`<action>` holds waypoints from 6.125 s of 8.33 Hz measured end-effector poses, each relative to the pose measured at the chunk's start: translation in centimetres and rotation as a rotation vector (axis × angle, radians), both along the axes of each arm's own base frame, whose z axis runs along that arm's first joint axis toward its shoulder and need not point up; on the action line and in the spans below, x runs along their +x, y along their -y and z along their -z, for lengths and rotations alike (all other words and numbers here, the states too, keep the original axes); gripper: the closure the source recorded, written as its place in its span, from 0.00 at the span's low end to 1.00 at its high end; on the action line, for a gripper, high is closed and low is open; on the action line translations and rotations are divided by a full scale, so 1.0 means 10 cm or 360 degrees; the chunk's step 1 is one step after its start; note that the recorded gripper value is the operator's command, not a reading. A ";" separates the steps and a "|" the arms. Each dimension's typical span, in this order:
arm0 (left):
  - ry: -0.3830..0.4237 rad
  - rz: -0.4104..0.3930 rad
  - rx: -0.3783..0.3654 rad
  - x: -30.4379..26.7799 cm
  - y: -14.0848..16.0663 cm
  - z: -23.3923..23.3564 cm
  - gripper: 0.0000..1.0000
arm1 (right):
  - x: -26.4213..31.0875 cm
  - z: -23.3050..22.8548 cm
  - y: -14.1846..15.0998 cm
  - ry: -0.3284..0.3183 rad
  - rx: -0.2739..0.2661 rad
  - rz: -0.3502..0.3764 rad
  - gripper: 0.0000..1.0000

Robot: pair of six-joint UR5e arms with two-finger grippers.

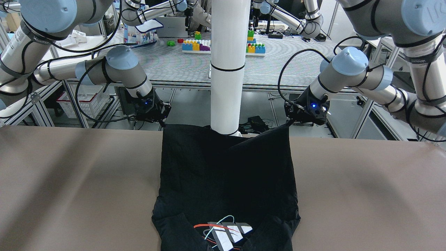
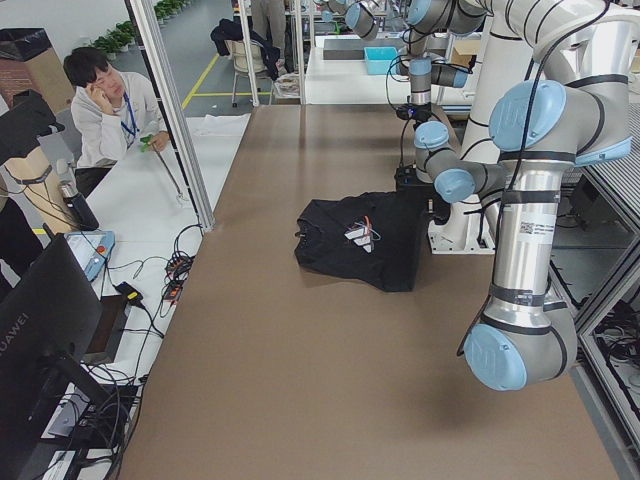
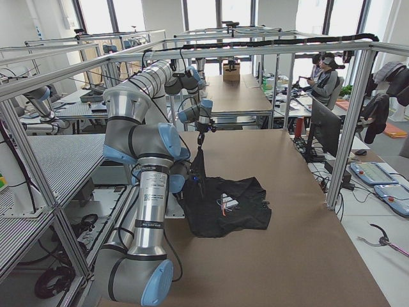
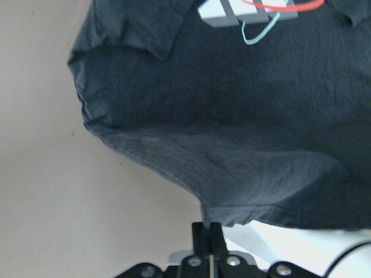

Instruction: Fold clothes

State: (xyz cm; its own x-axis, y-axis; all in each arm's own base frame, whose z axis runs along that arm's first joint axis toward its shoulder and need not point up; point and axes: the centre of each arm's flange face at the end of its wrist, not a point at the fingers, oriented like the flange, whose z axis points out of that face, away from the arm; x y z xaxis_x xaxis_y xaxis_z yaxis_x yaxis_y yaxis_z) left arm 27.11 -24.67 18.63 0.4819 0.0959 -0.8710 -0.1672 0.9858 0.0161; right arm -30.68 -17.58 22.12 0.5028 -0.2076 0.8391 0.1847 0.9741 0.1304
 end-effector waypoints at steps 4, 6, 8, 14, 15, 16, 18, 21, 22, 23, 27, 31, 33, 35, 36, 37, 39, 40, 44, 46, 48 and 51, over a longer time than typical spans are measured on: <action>0.0208 0.0426 0.0006 0.16 1.33 -0.24 1.00 | -0.33 -0.32 1.27 -0.0160 -0.0035 -0.0461 1.00; 0.0263 0.0537 0.0006 0.08 1.62 -0.31 1.00 | -0.21 -0.35 1.65 -0.0176 -0.0045 -0.0596 1.00; 0.0323 0.0594 0.0006 0.21 1.91 -0.35 1.00 | -0.24 -0.30 1.85 -0.0170 -0.0044 -0.0648 1.00; 0.0475 0.0704 0.0044 0.98 2.84 -1.15 1.00 | -0.88 -0.83 2.61 -0.0251 -0.0015 -0.0775 1.00; 0.0498 0.0717 0.0054 1.17 3.01 -1.33 1.00 | -1.00 -0.95 2.72 -0.0279 -0.0017 -0.0789 0.81; 0.0505 0.0722 0.0063 1.30 3.13 -1.49 0.73 | -1.09 -1.05 2.80 -0.0306 -0.0014 -0.0805 0.53; 0.0474 0.0703 0.0158 1.35 3.23 -1.70 0.00 | -1.19 -1.20 2.92 -0.0327 0.0014 -0.0841 0.06; 0.0370 0.0556 0.0388 0.95 2.93 -1.74 0.00 | -1.14 -1.11 2.95 -0.0265 0.0062 -0.0835 0.06; 0.0321 0.0509 0.0391 0.79 2.73 -1.75 0.00 | -1.13 -1.09 2.93 -0.0258 0.0079 -0.0823 0.06; 0.0288 0.0475 0.0390 0.65 2.52 -1.77 0.00 | -1.14 -1.09 2.91 -0.0257 0.0086 -0.0814 0.06; 0.0216 0.0254 0.0417 0.76 1.55 -2.20 0.00 | -1.24 -1.08 2.81 -0.0248 0.0087 -0.0793 0.06; 0.0175 0.0108 0.0428 1.03 1.02 -2.47 0.26 | -1.25 -1.08 2.79 -0.0248 0.0091 -0.0790 0.06; 0.0170 0.0093 0.0428 1.13 0.95 -2.46 0.28 | -1.25 -1.08 2.79 -0.0249 0.0094 -0.0787 0.06; 0.0164 0.0090 0.0430 1.19 0.96 -2.44 0.29 | -1.26 -1.08 2.78 -0.0250 0.0094 -0.0784 0.06; 0.0164 0.0089 0.0431 1.24 0.98 -2.44 0.29 | -1.27 -1.09 2.77 -0.0252 0.0093 -0.0781 0.06; 0.0166 0.0087 0.0430 1.27 0.99 -2.44 0.37 | -1.28 -1.10 2.77 -0.0254 0.0092 -0.0778 0.06; 0.0167 0.0086 0.0430 1.30 1.00 -2.45 0.43 | -1.28 -1.10 2.76 -0.0254 0.0089 -0.0778 0.06; 0.0168 0.0084 0.0429 1.30 1.00 -2.45 0.54 | -1.28 -1.11 2.76 -0.0255 0.0088 -0.0778 0.06; 0.0184 0.0100 0.0403 1.38 0.94 -2.48 1.00 | -1.28 -1.11 2.76 -0.0255 0.0091 -0.0776 0.06; 0.0195 0.0150 0.0394 1.38 0.94 -2.46 1.00 | -1.28 -1.10 2.76 -0.0254 0.0097 -0.0772 0.06; 0.0180 0.0167 0.0399 1.37 0.94 -2.39 1.00 | -1.28 -1.10 2.76 -0.0255 0.0102 -0.0768 0.06; 0.0202 0.0265 0.0418 1.10 1.27 -2.38 1.00 | -1.29 -1.10 2.76 -0.0257 0.0102 -0.0768 0.06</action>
